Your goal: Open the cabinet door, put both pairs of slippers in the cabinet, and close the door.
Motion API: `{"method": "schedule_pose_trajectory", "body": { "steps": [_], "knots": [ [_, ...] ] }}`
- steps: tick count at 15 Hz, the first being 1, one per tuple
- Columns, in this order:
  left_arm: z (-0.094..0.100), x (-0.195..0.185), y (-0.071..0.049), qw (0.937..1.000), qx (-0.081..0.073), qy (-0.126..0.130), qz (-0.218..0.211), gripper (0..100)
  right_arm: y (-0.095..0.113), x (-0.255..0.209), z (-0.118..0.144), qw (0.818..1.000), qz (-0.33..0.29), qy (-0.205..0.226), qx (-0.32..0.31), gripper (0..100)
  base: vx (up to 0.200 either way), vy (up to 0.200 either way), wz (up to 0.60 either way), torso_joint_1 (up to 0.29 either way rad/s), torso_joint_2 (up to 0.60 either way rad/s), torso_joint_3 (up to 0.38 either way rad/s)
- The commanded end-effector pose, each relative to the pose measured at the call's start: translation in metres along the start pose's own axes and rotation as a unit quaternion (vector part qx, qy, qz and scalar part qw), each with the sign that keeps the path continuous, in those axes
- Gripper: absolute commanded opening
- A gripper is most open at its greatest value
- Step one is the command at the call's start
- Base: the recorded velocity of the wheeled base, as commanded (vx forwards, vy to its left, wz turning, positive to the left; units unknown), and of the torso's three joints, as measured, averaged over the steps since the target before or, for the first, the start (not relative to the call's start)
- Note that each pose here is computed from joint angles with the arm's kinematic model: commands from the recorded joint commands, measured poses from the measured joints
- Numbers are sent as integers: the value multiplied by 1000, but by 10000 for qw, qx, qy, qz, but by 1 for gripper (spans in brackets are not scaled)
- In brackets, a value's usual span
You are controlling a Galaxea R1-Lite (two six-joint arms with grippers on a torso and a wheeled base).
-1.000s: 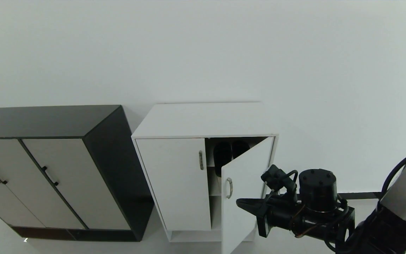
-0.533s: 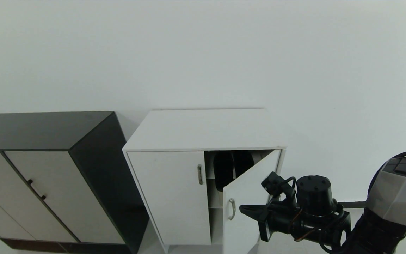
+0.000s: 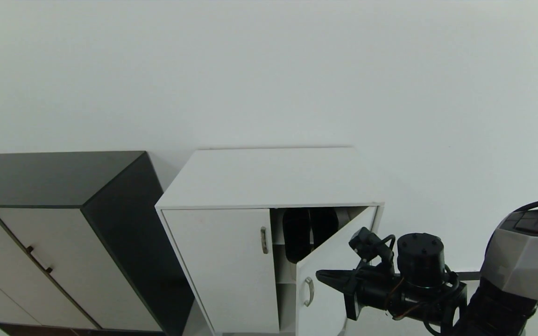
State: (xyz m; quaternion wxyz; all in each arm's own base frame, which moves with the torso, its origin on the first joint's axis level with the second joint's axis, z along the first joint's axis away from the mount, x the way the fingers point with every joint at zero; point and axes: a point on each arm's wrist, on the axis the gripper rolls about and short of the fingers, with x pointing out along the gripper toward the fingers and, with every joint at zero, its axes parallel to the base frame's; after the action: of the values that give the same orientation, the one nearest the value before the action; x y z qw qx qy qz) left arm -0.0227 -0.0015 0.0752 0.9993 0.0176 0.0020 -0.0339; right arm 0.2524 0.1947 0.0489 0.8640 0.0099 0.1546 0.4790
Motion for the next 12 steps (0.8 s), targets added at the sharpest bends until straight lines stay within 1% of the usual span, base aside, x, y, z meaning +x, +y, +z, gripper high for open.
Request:
{"method": "schedule_pose_trajectory", "body": {
  "steps": [1,4,9,12],
  "knots": [
    [0,0,0,10000,0,-2,1,0,-5,12,-5,10000,4,7,7,0,0,0,0,0,0,0],
    [0,0,0,10000,-1,5,1,0,0,20,-4,9998,84,-112,-153,0,0,0,0,0,0,0],
    [0,0,0,10000,0,-2,1,0,-9,40,-7,9996,74,-200,-168,0,0,0,0,0,0,0],
    [0,0,0,10000,-1,5,1,0,-17,46,0,9994,6,-296,-169,0,0,0,0,0,0,0]
  ]
}}
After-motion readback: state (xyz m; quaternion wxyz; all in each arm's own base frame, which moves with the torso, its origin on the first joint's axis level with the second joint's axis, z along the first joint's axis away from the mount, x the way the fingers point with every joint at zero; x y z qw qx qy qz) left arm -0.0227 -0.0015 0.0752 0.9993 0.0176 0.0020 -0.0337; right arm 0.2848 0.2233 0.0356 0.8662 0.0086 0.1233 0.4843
